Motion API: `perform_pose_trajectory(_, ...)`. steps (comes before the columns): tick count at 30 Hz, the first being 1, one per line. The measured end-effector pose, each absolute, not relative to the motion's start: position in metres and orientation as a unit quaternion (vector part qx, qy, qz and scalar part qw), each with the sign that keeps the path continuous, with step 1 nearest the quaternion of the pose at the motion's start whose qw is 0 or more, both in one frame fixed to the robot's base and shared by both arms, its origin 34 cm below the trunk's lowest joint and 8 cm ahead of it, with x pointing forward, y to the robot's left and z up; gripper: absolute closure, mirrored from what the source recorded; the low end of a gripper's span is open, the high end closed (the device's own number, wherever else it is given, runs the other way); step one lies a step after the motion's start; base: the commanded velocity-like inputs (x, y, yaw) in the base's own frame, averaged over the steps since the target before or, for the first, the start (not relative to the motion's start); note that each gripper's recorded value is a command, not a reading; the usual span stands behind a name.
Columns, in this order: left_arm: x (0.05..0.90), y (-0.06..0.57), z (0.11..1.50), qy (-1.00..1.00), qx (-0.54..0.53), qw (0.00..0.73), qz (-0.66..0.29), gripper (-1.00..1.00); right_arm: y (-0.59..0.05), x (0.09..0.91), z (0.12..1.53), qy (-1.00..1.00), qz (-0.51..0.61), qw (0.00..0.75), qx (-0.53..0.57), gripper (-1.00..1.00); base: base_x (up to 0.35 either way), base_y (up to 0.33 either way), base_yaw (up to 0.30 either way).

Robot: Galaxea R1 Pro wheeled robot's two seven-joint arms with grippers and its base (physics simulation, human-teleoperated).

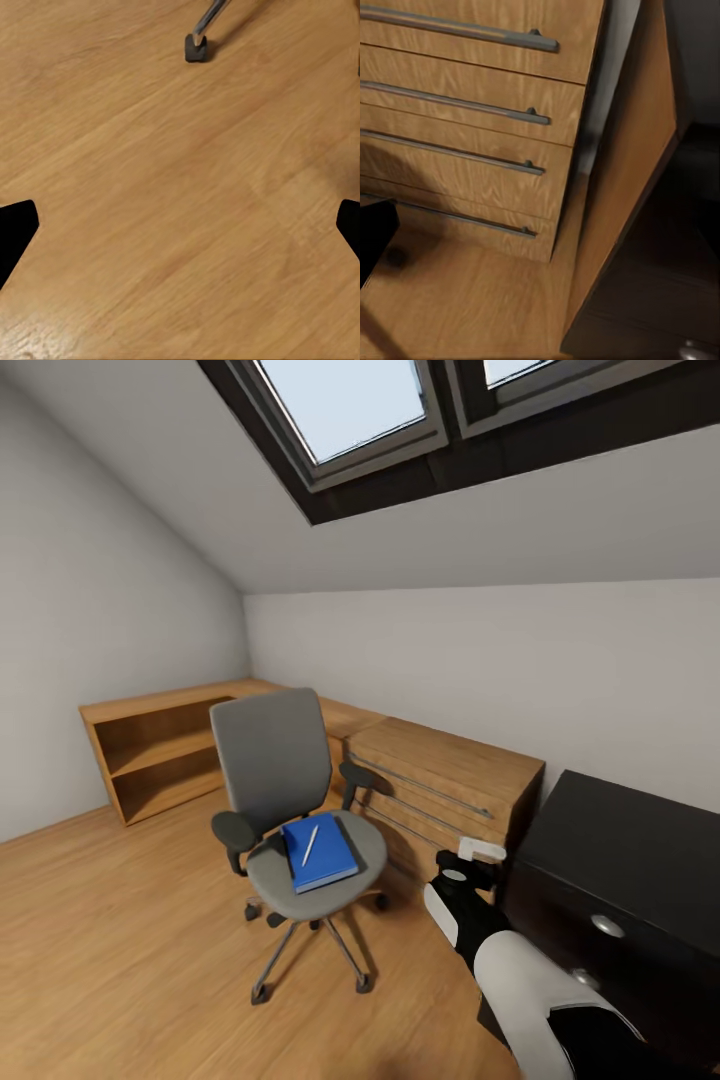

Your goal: In the bedroom, organize the workspace by keeping the computer under the desk, ensuring the monitor is on the desk, placing the keyboard on the desk next to the monitor, placing the mouse on the desk next to the keyboard, moving the folder from the swivel chair onto the desk next to the mouse, stacking the notebook on top of the folder with the pen on top of the notebook, and positioning the swivel chair next to the desk.

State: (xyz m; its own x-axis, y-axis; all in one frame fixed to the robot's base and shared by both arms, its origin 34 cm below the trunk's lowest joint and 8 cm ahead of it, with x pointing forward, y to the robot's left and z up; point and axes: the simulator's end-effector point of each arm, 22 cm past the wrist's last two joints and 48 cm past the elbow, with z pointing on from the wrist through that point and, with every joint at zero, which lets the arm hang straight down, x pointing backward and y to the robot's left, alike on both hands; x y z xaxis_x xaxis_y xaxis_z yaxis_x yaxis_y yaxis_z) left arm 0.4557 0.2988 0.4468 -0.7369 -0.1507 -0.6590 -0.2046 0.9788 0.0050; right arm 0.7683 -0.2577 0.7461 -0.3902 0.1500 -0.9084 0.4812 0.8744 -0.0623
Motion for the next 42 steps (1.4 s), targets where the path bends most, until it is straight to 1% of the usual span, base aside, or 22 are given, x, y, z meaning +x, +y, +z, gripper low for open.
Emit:
perform_pose_trajectory(7,0.455,0.299,0.447,0.931,-0.095,0.349,0.039,-1.00,-0.258,0.768,0.746,0.818,-0.160,0.517,0.193,-1.00,0.016,0.288,0.003)
perform_pose_trajectory(13,0.455,0.299,0.446,0.931,-0.095,0.349,0.039,-1.00,-0.257,0.768,0.746,0.819,-0.160,0.517,0.192,-1.00,0.009,0.053,0.009)
perform_pose_trajectory(17,0.455,0.300,0.447,0.931,-0.096,0.349,0.039,-1.00,-0.254,0.769,0.745,0.821,-0.154,0.517,0.187,-1.00,0.071,0.006,0.148)
perform_pose_trajectory(23,0.455,0.306,0.447,0.931,-0.096,0.350,0.043,-1.00,-0.220,0.775,0.727,0.842,-0.098,0.514,0.131,-1.00,0.278,0.001,0.260)
perform_pose_trajectory(33,0.455,0.308,0.448,0.930,-0.096,0.351,0.045,-1.00,-0.193,0.780,0.725,0.848,-0.067,0.520,0.082,-1.00,0.322,0.000,0.276)
perform_pose_trajectory(39,0.455,0.310,0.448,0.930,-0.096,0.351,0.046,-1.00,-0.168,0.777,0.711,0.858,-0.024,0.512,0.044,-1.00,0.328,0.000,0.268)
perform_pose_trajectory(42,0.455,0.312,0.448,0.930,-0.096,0.351,0.048,-1.00,-0.153,0.775,0.705,0.862,0.004,0.507,0.024,-1.00,0.270,0.000,0.140)
